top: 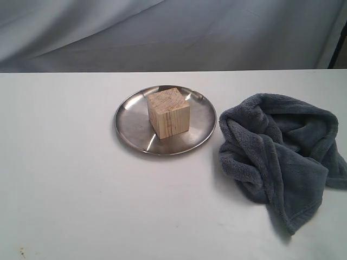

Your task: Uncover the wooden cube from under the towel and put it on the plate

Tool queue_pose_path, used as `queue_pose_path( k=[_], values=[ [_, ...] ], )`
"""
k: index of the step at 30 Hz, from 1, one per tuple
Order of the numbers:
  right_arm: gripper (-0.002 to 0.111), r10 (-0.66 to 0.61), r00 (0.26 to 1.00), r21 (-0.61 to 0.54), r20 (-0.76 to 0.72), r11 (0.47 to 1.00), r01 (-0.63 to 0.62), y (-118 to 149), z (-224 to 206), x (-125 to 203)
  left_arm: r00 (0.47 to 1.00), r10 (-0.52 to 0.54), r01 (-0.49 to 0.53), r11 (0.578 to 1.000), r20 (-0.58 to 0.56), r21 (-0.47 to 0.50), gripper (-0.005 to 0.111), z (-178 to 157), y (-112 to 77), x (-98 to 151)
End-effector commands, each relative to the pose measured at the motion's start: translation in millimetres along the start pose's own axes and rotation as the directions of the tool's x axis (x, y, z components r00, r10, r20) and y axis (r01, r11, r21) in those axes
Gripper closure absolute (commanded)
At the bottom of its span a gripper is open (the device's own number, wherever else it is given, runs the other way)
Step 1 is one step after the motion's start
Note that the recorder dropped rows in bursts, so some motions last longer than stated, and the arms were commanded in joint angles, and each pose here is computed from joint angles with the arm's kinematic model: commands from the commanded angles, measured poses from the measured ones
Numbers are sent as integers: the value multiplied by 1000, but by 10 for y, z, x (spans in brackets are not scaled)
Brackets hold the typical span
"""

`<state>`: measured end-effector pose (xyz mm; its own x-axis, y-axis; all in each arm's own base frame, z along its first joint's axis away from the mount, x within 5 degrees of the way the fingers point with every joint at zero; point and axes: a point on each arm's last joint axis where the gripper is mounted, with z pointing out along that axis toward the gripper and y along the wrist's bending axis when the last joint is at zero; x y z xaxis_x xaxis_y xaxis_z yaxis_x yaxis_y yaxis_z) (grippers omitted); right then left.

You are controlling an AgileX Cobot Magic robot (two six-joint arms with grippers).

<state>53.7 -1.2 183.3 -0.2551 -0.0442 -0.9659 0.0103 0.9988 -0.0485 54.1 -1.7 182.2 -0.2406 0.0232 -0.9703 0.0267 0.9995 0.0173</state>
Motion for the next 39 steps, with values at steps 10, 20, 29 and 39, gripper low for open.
queue_pose_path(
  k=[10,20,29,39],
  values=[
    [108,1,1000,-4,1,1000,-1,3,0,11,1000,-5,5,1000,19,-3,107,-7,2,-27],
    [108,-10,1000,-43,3,999,10,24,0,10,1000,-5,5,1000,19,-3,107,-7,2,-27],
    [108,-10,1000,-43,3,999,10,24,0,10,1000,-5,5,1000,19,-3,107,-7,2,-27],
    [108,-10,1000,-43,3,999,10,24,0,10,1000,-5,5,1000,19,-3,107,-7,2,-27]
  ],
)
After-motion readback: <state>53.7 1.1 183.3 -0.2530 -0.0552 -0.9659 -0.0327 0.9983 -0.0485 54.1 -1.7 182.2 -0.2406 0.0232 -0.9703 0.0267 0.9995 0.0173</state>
